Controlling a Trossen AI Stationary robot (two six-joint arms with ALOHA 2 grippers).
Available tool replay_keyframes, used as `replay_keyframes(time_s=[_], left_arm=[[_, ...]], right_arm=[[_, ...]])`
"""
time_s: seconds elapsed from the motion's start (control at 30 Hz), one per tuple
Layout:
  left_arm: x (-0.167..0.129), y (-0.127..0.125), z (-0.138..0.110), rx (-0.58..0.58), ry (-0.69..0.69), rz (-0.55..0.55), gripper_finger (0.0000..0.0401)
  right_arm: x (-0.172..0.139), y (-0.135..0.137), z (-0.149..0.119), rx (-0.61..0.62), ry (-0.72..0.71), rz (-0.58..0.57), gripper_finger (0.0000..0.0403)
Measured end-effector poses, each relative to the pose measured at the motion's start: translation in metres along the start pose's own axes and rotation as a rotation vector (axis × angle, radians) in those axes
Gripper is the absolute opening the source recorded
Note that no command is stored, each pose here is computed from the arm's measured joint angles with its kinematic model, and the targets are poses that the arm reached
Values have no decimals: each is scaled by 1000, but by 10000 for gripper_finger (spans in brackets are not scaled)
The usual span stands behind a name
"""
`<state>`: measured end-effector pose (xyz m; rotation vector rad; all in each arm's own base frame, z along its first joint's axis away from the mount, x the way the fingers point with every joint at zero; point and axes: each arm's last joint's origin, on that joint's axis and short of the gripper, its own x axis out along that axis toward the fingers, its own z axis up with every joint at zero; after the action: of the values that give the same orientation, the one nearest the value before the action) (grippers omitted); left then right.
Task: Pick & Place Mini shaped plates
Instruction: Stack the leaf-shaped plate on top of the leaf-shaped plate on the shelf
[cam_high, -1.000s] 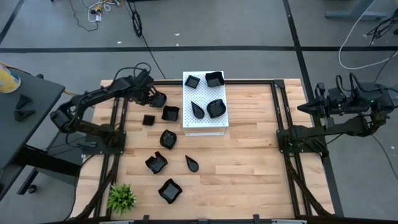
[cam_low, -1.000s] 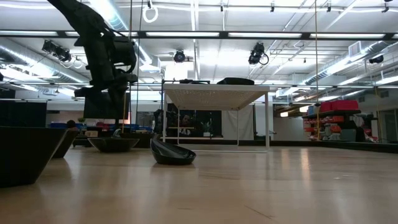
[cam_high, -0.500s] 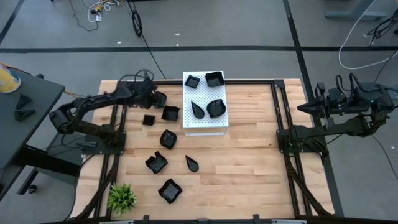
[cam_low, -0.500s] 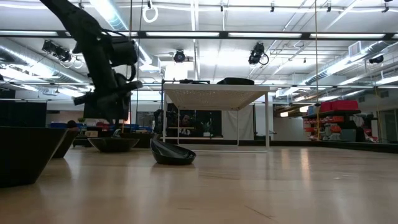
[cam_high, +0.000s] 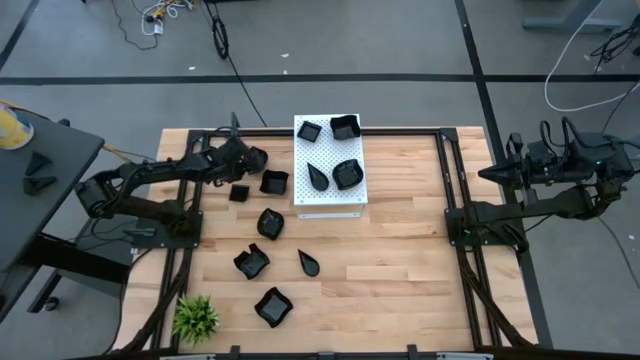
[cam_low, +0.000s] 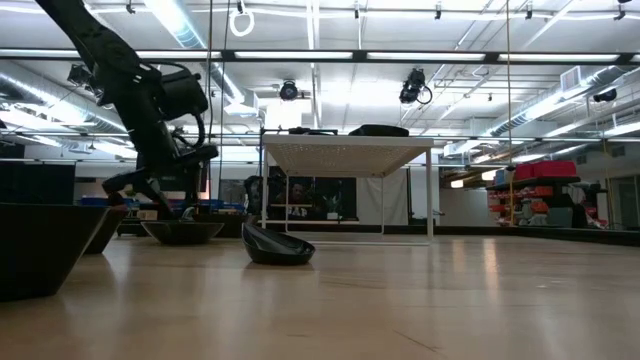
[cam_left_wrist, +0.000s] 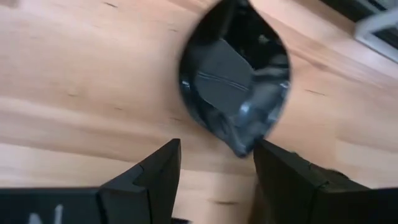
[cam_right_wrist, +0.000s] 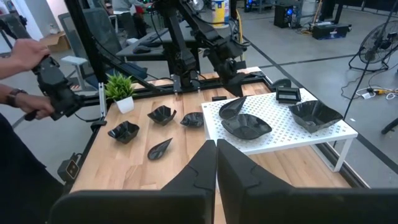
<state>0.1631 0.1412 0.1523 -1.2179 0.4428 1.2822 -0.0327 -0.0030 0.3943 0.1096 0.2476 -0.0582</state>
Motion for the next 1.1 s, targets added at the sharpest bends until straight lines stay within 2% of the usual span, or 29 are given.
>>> replay_keyframes(time_s=[0.17, 0.43, 0.53, 0.8, 1.1], left_arm=[[4, 10, 2, -47, -2, 21, 209], [9, 14, 4, -80, -40, -30, 208], [12, 17, 2, -88, -35, -6, 209], [27, 16, 2, -107, -39, 3, 208], [30, 16, 2, -117, -54, 10, 200]], right_arm=[[0, 0, 0, 0, 0, 1, 19], [0, 0, 0, 0, 0, 0, 19], [0, 0, 0, 0, 0, 0, 19], [0, 0, 0, 0, 0, 1, 19], [0, 0, 0, 0, 0, 0, 19]])
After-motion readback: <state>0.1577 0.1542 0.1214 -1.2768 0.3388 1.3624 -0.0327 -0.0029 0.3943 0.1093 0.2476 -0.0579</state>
